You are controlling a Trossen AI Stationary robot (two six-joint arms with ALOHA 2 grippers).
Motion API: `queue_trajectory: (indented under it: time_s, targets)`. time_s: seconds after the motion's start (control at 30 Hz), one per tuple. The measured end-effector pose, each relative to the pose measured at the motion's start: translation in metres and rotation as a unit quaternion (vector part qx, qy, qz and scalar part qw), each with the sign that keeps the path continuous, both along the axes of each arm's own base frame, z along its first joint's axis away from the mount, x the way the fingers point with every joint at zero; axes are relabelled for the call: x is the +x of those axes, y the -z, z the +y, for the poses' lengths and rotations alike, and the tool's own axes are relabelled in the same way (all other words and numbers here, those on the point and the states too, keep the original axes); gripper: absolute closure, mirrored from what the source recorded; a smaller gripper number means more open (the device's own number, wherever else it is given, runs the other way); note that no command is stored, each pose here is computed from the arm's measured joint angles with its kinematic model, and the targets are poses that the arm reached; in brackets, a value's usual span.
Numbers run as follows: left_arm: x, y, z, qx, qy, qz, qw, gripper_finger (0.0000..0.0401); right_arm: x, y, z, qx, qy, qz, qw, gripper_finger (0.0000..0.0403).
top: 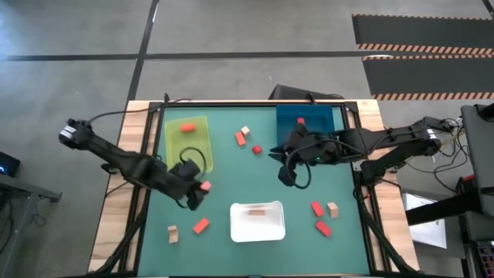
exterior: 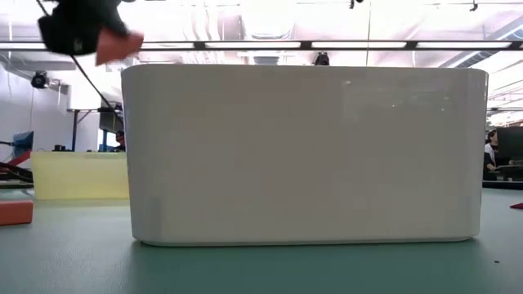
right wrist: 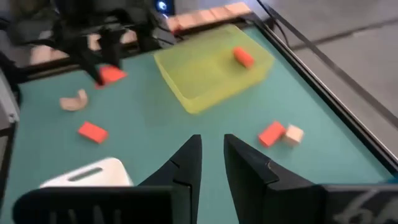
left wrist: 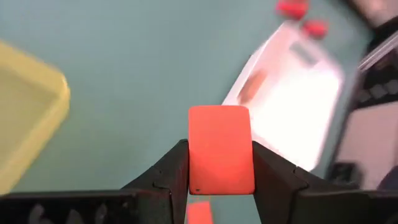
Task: Sort & place blocks by color
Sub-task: Put the orange block into the yellow bin
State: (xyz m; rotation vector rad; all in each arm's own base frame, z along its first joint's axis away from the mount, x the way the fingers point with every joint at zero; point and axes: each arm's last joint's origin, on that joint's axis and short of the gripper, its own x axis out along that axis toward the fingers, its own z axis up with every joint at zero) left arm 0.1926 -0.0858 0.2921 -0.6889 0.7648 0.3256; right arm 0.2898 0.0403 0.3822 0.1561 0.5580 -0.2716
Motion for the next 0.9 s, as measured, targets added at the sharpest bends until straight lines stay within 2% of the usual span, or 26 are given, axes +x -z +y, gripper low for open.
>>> queue_trajectory:
  time_s: [0.17, 0.3, 0.43, 0.5, 0.67, 0.8, 0.9]
  targets:
    - [-0.015, -0.021, 0.010, 0.011, -0.017, -0.077, 0.997, 0.0285, 0.004, 0.001, 0.001, 0.003, -0.007, -0.003, 1.000, 0.0333]
    - [-0.024, -0.036, 0.027, 0.033, -0.088, -0.124, 0.988, 0.0285, 0.004, 0.002, 0.001, 0.007, -0.004, -0.004, 1.000, 0.0326]
    - [-0.031, -0.043, 0.057, 0.046, -0.162, -0.123, 0.978, 0.0285, 0.004, 0.001, 0.001, 0.012, -0.001, -0.006, 1.000, 0.0323]
    - [-0.032, -0.042, 0.072, 0.052, -0.169, -0.103, 0.979, 0.0285, 0.004, 0.001, 0.001, 0.014, 0.000, -0.006, 1.000, 0.0325]
    - [-0.029, -0.033, 0.112, 0.042, -0.133, -0.026, 0.990, 0.0285, 0.004, 0.001, 0.001, 0.030, 0.010, -0.010, 0.999, 0.0333]
    - [-0.027, -0.013, 0.147, 0.040, -0.090, 0.089, 0.991, 0.0285, 0.003, 0.001, 0.001, 0.039, 0.016, -0.013, 0.999, 0.0334]
    - [-0.024, -0.002, 0.173, 0.052, -0.041, 0.196, 0.978, 0.0285, 0.003, 0.001, 0.001, 0.051, 0.022, -0.015, 0.998, 0.0331]
